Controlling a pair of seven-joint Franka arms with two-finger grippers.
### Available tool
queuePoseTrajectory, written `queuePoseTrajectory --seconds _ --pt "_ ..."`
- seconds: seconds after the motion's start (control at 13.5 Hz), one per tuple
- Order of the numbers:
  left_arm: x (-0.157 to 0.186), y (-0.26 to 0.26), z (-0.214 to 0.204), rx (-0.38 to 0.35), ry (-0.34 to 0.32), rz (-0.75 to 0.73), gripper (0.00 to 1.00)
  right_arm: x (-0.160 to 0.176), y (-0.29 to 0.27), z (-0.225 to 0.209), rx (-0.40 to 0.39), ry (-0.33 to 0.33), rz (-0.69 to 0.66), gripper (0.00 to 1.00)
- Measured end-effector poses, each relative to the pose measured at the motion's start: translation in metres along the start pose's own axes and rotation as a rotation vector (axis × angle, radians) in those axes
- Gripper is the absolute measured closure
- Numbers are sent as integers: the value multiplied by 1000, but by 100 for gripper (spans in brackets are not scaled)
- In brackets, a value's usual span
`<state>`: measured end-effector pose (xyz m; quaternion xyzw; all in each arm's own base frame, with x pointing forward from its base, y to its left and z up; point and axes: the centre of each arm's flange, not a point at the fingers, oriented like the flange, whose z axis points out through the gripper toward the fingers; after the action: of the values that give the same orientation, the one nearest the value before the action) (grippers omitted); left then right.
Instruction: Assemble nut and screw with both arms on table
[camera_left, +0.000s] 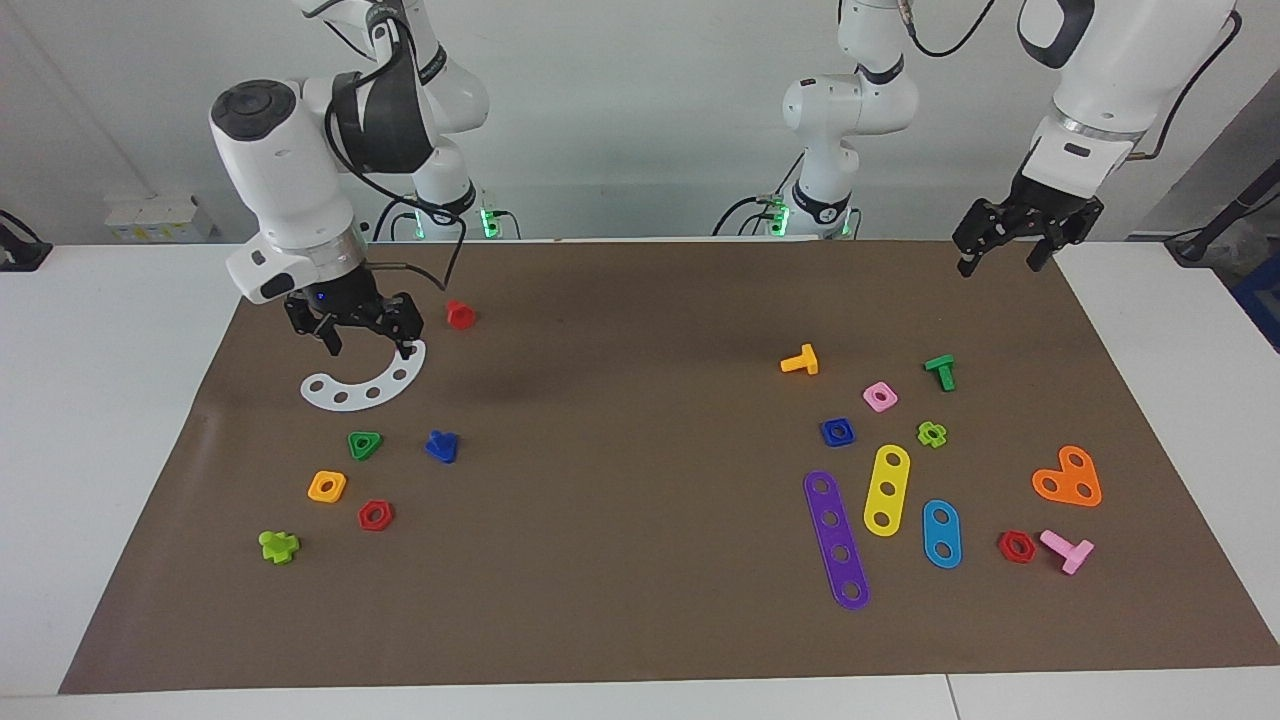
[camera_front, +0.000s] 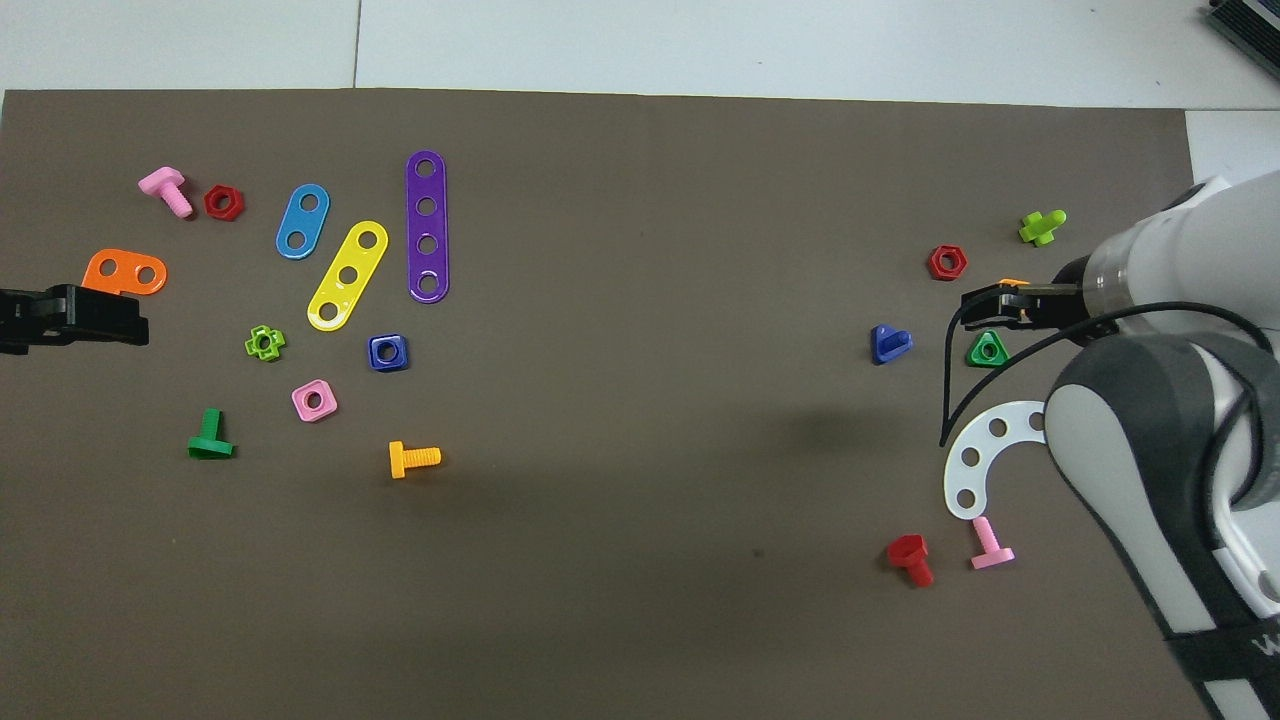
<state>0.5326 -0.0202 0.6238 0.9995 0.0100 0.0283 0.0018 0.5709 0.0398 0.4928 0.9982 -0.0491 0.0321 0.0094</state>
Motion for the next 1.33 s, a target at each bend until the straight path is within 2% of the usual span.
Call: queuePoseTrajectory --seconds 0.3,0.59,0.96,1.33 --pt "0 0 0 0 0 0 0 -5 -4 47 -3 -30 -10 4" --pt "0 0 0 0 0 0 0 -9 -27 89 4 -17 -49 10" --pt "0 0 0 0 0 0 0 -2 -35 121 16 21 -89 16" --pt "0 0 0 0 0 0 0 1 -33 148 15 13 -116 22"
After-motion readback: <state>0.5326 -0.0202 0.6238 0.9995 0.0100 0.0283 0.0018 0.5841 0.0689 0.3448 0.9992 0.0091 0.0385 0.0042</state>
